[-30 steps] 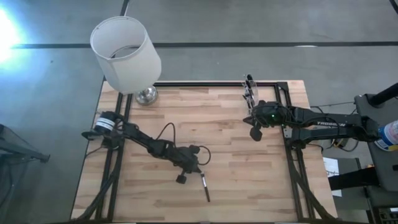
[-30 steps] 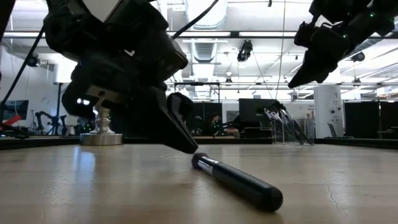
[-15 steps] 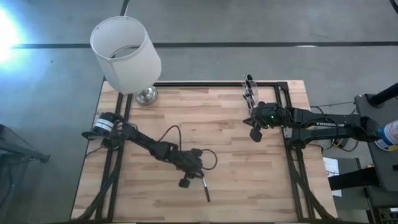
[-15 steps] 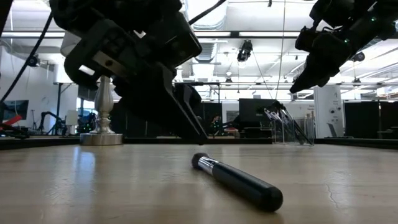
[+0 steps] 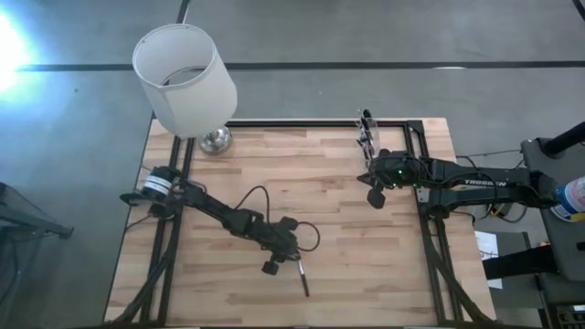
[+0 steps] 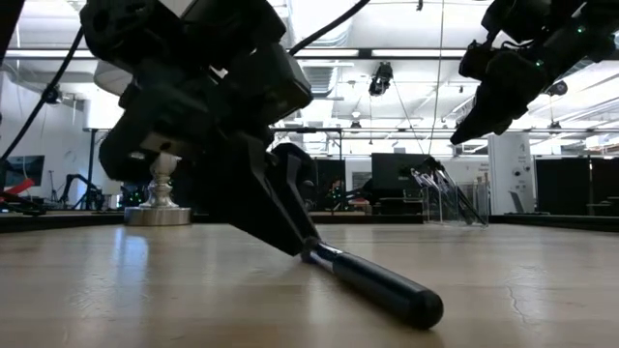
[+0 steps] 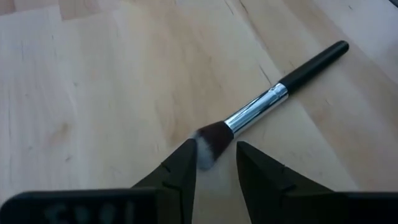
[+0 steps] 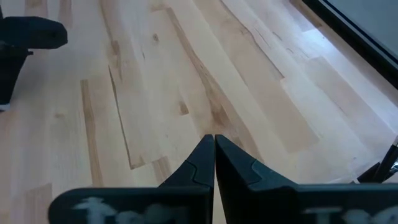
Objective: Put items in baskets/containers
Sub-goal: Put the powder brush into the transparent organizer
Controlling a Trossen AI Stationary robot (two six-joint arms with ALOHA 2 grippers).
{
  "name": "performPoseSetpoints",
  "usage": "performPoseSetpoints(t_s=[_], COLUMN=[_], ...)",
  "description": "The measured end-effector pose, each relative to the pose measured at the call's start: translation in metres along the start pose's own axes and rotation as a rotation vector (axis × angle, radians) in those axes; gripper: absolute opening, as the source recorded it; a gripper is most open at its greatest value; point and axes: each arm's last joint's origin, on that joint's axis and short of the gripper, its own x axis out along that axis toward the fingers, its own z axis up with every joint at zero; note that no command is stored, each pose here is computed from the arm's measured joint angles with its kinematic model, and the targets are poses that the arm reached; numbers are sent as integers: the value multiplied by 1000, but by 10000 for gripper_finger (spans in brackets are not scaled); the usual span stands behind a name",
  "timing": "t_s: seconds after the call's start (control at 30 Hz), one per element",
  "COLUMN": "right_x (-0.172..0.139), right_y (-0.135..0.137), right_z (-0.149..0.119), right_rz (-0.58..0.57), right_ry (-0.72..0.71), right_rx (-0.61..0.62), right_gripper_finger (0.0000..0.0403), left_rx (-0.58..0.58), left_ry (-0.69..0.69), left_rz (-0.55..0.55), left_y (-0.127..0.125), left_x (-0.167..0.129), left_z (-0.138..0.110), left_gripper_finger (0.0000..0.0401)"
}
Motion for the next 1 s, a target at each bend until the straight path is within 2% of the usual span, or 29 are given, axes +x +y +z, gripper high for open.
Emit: performPoseSetpoints(t_s=[0.27,0.37,0.47,0.57,0.7,0.83,0.93,1.0], right_x=[0,0,0,0,2,8,16,20], right_y=[0,0,0,0,3,11,19,23], right_z=[1,2,2,2,0,-6,-18,-27], right_rz=[1,3,3,3,15,70,132,177], right_ry=[-8,-16,-19,-20,-33,-112,-188,-246], right_rx=[-2,-4,-8,-8,-22,-29,13,50], right_gripper_finger=[8,9,9,8,8,9,9,9], left_rx=[49,57,59,63,72,85,79,75], left_ry=[-27,-37,-48,-57,-53,-67,-80,-101], left_rz=[-2,-5,-9,-2,76,242,358,396], left_y=[1,2,2,2,3,8,10,10], left_x=[9,13,16,18,10,-6,-17,-22], left_z=[-4,-5,-6,-7,-2,10,18,23], left_gripper_finger=[97,64,16,4,1,0,0,0])
